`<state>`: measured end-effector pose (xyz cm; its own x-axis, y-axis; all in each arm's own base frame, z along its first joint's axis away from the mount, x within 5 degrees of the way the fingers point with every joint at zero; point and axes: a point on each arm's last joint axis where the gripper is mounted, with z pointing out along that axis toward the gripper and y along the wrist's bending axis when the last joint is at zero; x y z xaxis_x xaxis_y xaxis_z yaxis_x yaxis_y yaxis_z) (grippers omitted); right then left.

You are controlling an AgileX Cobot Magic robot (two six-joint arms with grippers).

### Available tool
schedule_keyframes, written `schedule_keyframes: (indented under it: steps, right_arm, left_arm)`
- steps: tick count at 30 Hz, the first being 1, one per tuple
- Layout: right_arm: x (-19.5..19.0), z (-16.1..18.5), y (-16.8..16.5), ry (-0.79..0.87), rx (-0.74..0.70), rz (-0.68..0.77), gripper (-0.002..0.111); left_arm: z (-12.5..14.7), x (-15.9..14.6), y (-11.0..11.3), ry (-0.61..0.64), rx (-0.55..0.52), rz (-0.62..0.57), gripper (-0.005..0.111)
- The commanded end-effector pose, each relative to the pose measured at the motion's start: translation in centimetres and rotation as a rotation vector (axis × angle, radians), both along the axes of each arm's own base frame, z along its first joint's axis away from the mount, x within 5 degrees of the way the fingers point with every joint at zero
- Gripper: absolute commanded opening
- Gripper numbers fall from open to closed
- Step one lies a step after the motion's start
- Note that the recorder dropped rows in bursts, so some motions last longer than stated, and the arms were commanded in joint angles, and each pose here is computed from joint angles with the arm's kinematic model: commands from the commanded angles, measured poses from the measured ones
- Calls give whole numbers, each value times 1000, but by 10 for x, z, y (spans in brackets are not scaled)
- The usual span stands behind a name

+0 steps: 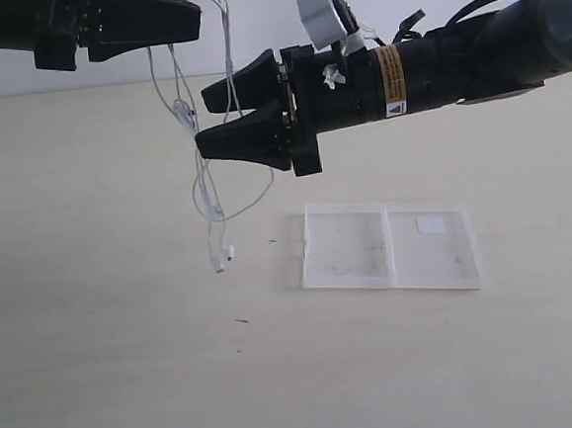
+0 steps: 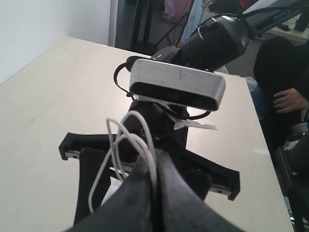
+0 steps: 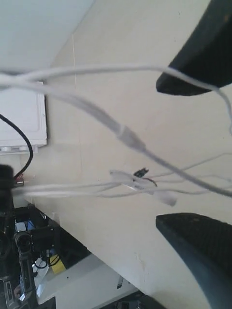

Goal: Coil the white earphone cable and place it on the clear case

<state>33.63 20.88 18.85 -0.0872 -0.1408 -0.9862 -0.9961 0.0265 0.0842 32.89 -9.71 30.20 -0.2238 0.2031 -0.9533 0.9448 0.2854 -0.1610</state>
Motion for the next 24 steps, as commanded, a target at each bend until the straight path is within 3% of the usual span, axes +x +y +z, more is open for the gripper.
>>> schedule_keyframes:
  steps: [1,13,24]
  right_arm:
    - [-2,2,5,1,3,19,66]
    - [-13,-1,30,-6,-27,27,66]
    - [-9,0,30,64,-23,-28,63]
  left_arm:
    - [7,-2,0,-28,-19,-4,0]
    - [8,-1,0,-36,-31,0,0]
    - [11,0,0,-37,-58,11,0]
